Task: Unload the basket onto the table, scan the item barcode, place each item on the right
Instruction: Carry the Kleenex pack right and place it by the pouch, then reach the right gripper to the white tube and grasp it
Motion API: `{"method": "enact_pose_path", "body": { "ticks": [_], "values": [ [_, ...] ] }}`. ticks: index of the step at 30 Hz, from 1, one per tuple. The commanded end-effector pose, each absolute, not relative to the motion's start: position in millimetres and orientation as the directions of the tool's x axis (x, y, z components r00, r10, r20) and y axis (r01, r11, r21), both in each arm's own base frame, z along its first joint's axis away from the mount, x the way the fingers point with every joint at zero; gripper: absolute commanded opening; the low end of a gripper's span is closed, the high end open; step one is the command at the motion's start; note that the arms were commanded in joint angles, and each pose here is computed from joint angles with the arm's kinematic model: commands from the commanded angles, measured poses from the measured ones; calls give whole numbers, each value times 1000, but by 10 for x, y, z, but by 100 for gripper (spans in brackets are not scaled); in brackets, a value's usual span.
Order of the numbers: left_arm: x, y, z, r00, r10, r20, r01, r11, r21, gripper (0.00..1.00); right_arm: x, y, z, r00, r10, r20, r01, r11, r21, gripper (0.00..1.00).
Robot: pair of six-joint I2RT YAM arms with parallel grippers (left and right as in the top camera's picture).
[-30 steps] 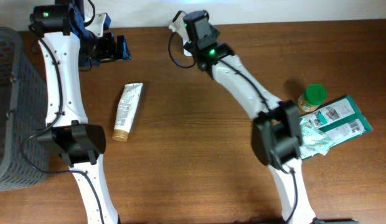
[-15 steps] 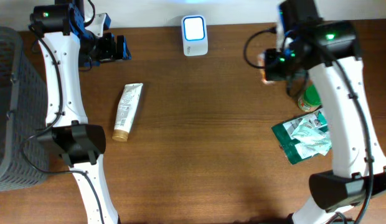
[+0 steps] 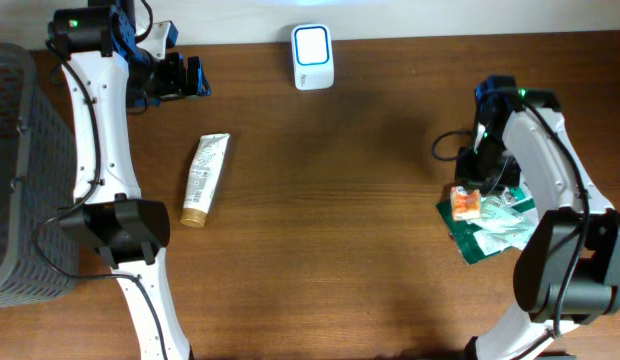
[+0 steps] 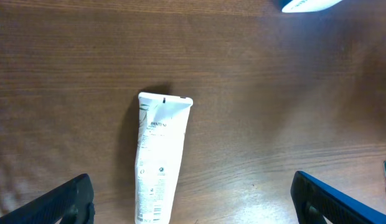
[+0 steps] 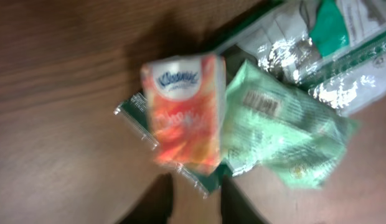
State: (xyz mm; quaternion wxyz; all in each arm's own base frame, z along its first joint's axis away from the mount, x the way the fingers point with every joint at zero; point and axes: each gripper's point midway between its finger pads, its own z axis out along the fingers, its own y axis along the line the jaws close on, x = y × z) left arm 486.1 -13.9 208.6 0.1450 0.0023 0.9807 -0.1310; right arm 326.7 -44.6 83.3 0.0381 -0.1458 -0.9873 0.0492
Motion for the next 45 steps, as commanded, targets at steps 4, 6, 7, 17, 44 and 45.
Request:
{"method": "enact_pose_path", "body": {
  "ticks": [4, 6, 7, 17, 44, 45],
  "values": [
    [4848, -174, 2226, -947, -25, -319, 62, 963, -261, 99, 3124, -555, 720, -950, 296, 98, 286, 952, -107, 49],
    [4848, -174, 2226, -947, -25, -319, 62, 963, -261, 99, 3220, -407, 870, -969, 230, 89, 230, 973, -10, 50],
    [4848, -174, 2226, -947, -25, -319, 62, 963, -261, 99, 3279, -381, 1001, -973, 223, 67, 224, 975, 10, 51],
    [4848, -174, 2226, -947, -25, -319, 62, 963, -261, 99, 3859, 604, 1907, -978, 109, -178, 12, 881, 473, 60],
    [4894, 765, 2193, -931, -102, -350, -119, 992, 28, 89, 3978, 4567, 418, -986, 112, -124, -20, 660, 751, 75],
    [4894, 764, 2193, -931, -102, -350, -119, 992, 27, 89, 3949, 4591, 359, -987, 106, -120, -20, 664, 748, 75]
  ]
}}
